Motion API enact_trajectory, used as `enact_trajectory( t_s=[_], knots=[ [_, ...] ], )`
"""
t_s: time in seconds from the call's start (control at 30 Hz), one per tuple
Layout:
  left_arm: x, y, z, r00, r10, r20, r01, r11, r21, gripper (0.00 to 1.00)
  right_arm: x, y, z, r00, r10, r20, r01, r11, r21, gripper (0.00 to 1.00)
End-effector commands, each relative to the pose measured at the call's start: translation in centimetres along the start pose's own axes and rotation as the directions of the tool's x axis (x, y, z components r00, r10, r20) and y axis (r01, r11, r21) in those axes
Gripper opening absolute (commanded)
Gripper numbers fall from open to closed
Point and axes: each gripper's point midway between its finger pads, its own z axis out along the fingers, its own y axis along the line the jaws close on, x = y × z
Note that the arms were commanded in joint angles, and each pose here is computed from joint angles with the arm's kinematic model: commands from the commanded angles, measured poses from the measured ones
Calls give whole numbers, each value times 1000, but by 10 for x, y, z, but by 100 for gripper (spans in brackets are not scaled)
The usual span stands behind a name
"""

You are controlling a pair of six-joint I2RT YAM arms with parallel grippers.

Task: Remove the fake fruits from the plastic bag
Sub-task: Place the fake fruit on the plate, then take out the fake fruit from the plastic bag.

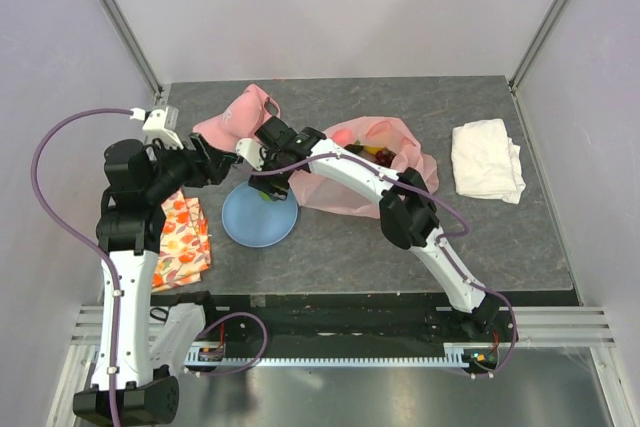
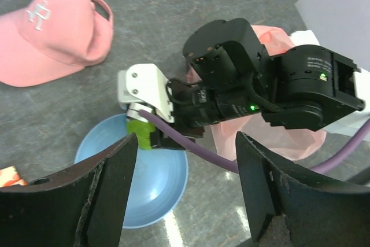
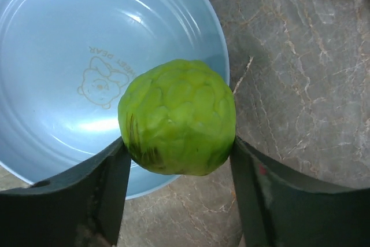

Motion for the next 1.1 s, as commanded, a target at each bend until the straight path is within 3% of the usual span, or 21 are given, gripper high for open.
enact_trajectory(
  t_s=[0.0, 0.13, 0.23, 0.4, 0.53, 0.63, 0.73, 0.8, 0.93, 1.07],
  knots=[
    [-8, -12, 7, 999, -53, 2, 53, 996, 75, 76, -33, -4, -21, 996, 4, 90, -7, 999, 33, 78],
    [-8, -6, 16, 998, -58, -4, 58, 996, 67, 77, -54, 13, -70, 988, 23, 153, -18, 999, -29, 92],
    [-13, -5, 20, 999, -34, 16, 33, 997, 74, 78, -63, 31, -127, 978, 21, 209, -6, 997, -72, 95],
    [-7, -10, 28, 1000, 20, -7, -19, 989, 149, 78, -64, 21, -230, 937, 44, 346, -36, 999, -31, 93],
    [17, -47, 35, 987, 149, -64, -115, 922, 371, 79, -46, -13, -282, 905, 63, 420, -105, 991, 77, 84],
    [35, -77, 43, 961, 266, -81, -196, 855, 480, 82, 0, -35, -278, 913, 153, 379, -209, 972, 111, 75],
    [41, -89, 58, 947, 303, -109, -209, 836, 508, 82, 34, -44, -268, 919, 209, 335, -261, 959, 115, 68],
    [34, -93, 67, 925, 372, -76, -284, 811, 512, 83, 50, -54, -256, 927, 232, 296, -287, 944, 161, 64],
    [42, -118, 81, 904, 419, -86, -290, 748, 597, 83, 85, -61, -214, 920, 340, 198, -374, 910, 178, 59],
    [74, -131, 76, 865, 481, -141, -235, 638, 733, 83, 111, -84, -183, 880, 450, 152, -474, 853, 220, 57]
  ],
)
